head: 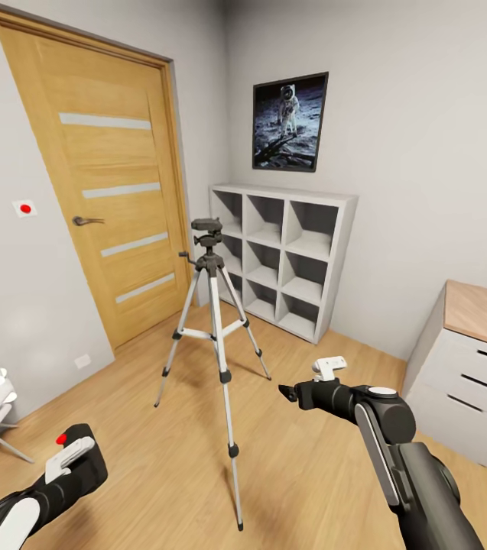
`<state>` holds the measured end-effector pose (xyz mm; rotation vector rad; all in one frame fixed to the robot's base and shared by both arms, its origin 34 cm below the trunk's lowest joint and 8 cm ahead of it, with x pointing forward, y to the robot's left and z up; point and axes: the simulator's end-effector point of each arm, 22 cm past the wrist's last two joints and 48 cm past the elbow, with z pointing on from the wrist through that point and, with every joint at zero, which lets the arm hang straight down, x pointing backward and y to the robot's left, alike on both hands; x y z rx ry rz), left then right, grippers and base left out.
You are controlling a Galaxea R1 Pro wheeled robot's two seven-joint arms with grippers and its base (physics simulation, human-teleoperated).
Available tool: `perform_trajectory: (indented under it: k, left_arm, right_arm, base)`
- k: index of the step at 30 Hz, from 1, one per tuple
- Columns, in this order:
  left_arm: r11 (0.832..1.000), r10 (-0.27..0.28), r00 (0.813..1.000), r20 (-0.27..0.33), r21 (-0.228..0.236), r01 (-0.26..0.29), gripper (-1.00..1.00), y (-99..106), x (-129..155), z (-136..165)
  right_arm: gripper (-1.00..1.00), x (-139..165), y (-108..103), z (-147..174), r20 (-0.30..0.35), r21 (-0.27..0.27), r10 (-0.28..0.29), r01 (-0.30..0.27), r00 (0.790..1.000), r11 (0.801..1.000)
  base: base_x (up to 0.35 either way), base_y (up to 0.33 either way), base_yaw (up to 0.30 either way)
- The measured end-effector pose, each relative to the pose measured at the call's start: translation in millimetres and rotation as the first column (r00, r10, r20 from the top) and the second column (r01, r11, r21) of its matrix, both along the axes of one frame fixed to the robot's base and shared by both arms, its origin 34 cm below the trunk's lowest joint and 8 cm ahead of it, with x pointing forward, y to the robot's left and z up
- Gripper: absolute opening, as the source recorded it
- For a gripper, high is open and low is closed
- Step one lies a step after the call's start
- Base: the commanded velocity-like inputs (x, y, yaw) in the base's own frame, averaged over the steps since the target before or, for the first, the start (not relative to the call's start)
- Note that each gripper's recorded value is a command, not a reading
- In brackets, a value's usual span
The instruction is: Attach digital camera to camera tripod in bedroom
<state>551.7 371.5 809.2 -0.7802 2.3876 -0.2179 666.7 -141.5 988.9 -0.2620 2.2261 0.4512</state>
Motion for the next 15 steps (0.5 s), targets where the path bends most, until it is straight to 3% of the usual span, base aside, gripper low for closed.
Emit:
perform_trajectory:
  k: [7, 15]
  left_arm:
    - [1.0, 0.005, 1.0, -0.008, -0.026, -0.006, -1.0, -13.2, -3.7, 2.2]
    - [0.999, 0.012, 1.0, -0.009, -0.033, -0.012, -1.0, -17.5, -6.2, 8.9]
  right_arm:
    - [1.0, -11.0, 18.2, 13.8, -0.013, 0.074, 0.083, -0.082, 0.996, 0.994]
    - [1.0, -18.7, 16.1, 19.6, -0.048, 0.086, 0.103, -0.099, 0.993, 0.991]
  base:
    - [0.0, 0.0, 0.0]
    - [0.0, 0.0, 0.0]
